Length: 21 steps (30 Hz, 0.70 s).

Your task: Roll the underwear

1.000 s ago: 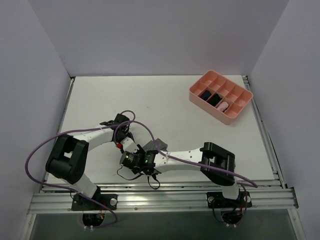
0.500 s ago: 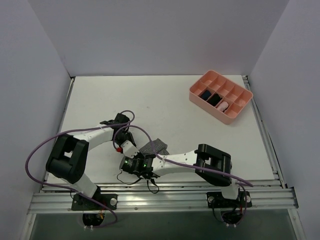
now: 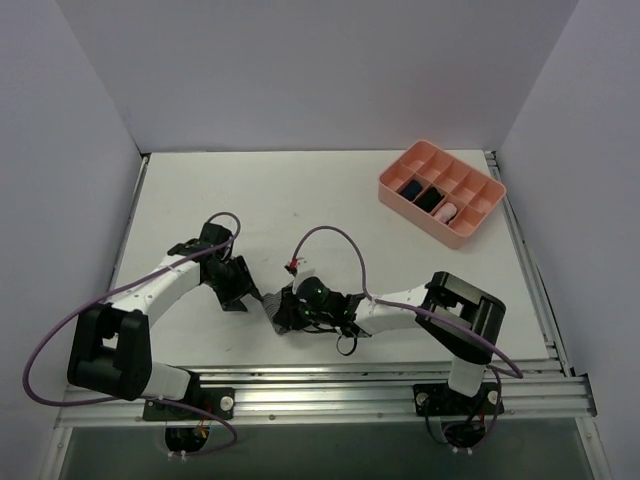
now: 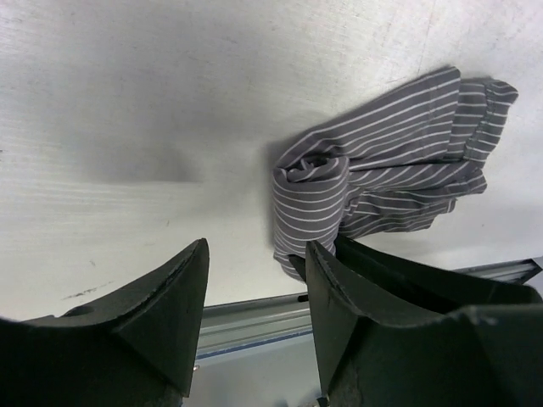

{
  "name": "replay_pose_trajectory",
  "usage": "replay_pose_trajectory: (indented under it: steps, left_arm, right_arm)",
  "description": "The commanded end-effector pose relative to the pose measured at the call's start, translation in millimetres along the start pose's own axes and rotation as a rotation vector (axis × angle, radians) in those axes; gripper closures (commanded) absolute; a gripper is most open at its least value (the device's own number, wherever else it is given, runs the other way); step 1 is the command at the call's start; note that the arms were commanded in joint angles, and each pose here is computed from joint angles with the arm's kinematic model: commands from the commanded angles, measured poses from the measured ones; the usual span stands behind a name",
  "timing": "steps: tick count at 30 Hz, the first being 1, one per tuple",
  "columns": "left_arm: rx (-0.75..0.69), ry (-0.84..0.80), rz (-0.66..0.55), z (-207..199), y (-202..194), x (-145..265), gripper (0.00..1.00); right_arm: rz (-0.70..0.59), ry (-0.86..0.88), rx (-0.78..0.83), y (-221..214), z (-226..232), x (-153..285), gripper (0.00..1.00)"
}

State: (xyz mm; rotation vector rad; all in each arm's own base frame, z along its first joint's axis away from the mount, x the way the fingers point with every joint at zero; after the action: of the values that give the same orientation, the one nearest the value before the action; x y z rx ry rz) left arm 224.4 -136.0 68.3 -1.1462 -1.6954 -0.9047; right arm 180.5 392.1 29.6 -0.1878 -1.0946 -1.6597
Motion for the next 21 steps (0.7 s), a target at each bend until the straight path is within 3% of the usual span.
replay_pose_trajectory:
  steps: [1,10,21]
  left_arm:
    - [-0.040,-0.072,-0.025,-9,0,3,0.43]
    - [-0.076,-0.140,-0.037,-15,-7,-4,0.40]
    - [-0.071,-0.064,0.007,2,-15,-25,0.40]
  right_arm:
    - [0.324,-0.124,-0.105,-95,-66,9,1.00]
    - [0.407,0.001,-0.205,-116,-69,3,1.00]
    - [0.426,0.017,-0.238,-121,-71,-1,1.00]
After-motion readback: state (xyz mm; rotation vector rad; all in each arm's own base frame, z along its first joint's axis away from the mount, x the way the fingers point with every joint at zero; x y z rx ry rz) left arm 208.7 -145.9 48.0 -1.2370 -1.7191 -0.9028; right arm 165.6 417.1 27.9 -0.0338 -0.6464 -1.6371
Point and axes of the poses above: each gripper's point midway between its finger pads, its own x axis back along the fingers, its own z axis along the line the jaws close on, y = z × x, the point moved 1 cm from there along x, back along the fingers, and after that the axes turned 9 degrees about -x, right-handed, at the moved point
